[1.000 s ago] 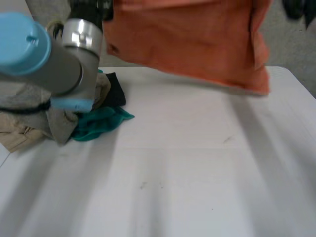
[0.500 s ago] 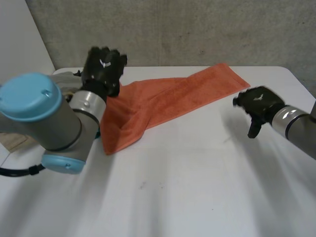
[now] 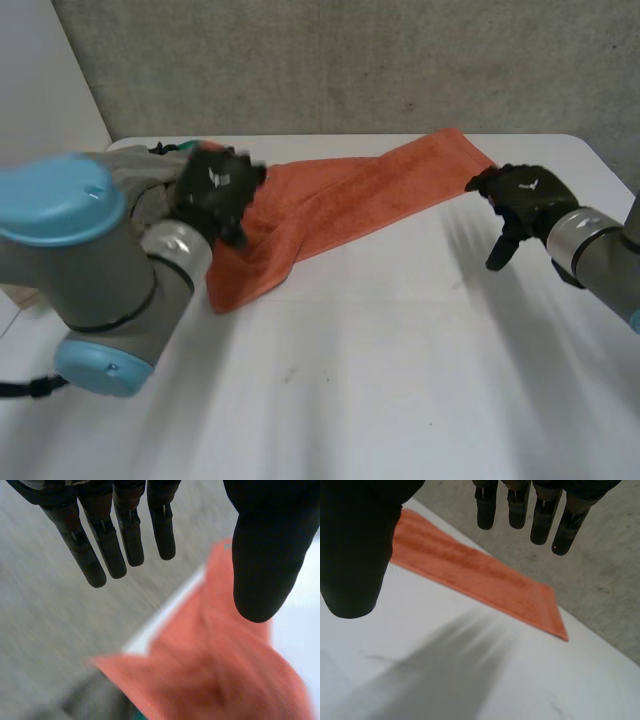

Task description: Fold the laundry.

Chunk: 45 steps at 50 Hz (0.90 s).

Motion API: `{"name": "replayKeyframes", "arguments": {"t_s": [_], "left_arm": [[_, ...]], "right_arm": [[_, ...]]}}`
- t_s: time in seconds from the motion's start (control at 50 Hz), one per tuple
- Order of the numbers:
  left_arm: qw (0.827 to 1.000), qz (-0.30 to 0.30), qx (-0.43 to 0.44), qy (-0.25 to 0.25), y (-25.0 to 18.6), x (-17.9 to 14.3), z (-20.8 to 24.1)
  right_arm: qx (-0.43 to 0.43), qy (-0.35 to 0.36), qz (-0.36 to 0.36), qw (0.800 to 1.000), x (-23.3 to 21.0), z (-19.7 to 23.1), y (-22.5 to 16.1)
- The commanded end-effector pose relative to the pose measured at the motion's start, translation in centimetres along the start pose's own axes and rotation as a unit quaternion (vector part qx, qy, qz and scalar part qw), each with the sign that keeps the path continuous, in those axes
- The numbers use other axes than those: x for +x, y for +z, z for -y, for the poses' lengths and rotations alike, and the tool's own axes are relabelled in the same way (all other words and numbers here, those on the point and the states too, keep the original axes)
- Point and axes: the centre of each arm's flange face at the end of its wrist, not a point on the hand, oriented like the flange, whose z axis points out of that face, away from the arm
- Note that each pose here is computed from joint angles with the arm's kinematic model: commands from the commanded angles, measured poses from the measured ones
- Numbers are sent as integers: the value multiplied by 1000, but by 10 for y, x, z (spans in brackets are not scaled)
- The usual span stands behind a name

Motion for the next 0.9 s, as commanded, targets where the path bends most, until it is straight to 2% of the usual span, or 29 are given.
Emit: {"name": "replayKeyframes", "arguments": {"t_s": [0.02, 0.28, 0.58, 0.9], "left_arm": [[995, -19, -82, -56, 12, 15, -53], [990, -10, -127, -64, 36, 13, -100], [991, -9, -120, -63, 56, 16, -110], [996, 2, -86, -37, 83, 15, -112]], "right_arm": [[-28, 1, 11, 1000, -8, -18, -4], [-54, 8, 25, 998, -19, -38, -11], [-53, 9, 24, 998, -17, -38, -10], [-55, 10, 30, 998, -20, -39, -13]]}}
